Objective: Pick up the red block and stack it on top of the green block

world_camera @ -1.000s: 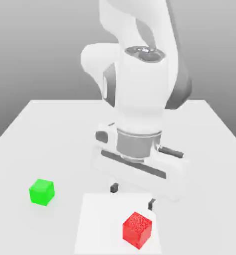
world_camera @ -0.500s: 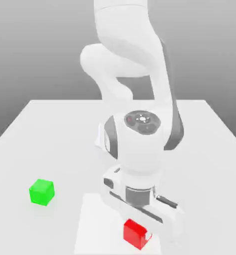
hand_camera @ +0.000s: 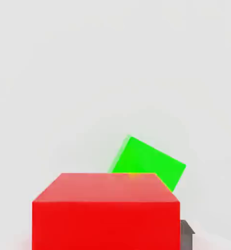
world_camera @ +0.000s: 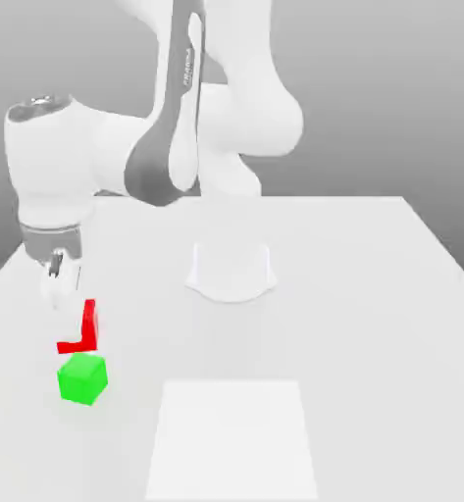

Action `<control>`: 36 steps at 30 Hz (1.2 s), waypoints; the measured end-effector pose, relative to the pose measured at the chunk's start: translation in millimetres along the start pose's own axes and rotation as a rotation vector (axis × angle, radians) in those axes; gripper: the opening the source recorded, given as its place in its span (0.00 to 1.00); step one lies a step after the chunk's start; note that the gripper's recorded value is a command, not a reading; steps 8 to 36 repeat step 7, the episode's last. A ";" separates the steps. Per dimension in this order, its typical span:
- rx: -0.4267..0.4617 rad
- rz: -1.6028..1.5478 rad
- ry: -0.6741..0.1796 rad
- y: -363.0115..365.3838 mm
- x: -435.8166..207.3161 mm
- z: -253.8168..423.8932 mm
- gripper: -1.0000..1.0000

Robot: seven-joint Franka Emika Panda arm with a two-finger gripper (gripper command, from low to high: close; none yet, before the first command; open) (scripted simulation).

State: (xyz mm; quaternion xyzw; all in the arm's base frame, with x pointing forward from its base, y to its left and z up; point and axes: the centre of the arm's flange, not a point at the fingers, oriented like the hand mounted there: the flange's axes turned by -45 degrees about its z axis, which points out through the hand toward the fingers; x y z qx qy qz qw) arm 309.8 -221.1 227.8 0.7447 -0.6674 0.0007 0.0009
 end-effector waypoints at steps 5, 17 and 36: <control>0.001 0.006 -0.001 2.7 -0.6 44.6 1.00; 0.001 0.005 -0.001 2.7 -0.6 44.6 1.00; 0.001 0.005 -0.001 2.7 -0.6 44.6 1.00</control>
